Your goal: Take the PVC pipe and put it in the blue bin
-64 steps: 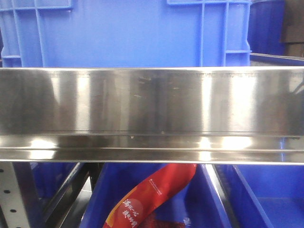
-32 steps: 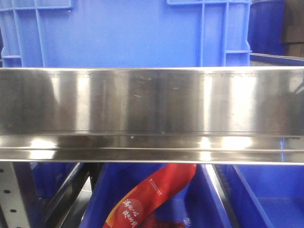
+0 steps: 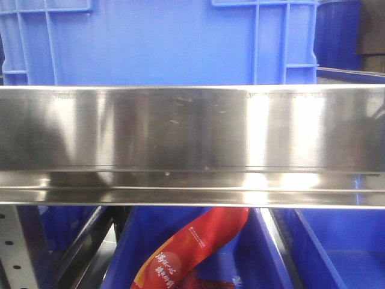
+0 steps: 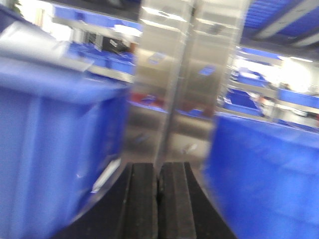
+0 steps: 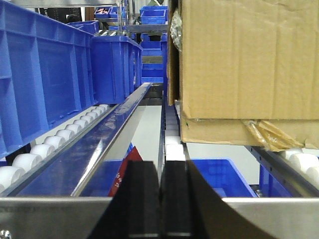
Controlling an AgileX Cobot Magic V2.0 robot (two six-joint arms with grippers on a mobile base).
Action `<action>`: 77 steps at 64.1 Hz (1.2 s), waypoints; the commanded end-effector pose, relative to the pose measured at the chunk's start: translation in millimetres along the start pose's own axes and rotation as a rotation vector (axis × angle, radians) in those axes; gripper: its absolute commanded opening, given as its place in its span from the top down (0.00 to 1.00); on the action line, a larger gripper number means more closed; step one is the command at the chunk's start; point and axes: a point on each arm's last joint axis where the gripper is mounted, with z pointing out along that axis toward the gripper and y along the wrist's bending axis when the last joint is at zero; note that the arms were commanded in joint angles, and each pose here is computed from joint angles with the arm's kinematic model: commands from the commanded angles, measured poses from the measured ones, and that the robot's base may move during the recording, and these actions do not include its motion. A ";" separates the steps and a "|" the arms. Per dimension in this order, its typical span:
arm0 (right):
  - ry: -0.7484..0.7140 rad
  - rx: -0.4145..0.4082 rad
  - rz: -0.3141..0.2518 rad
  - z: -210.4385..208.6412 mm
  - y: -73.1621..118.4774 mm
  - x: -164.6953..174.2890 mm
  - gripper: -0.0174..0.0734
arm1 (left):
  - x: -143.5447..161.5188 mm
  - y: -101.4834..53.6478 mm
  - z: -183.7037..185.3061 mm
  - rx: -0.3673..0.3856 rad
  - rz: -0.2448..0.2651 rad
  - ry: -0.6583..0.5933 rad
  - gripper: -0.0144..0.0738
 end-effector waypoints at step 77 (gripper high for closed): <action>-0.016 0.005 -0.002 -0.1 -0.2 -1.4 0.99 | 58.8 2.1 -2.6 0.139 0.096 0.092 0.96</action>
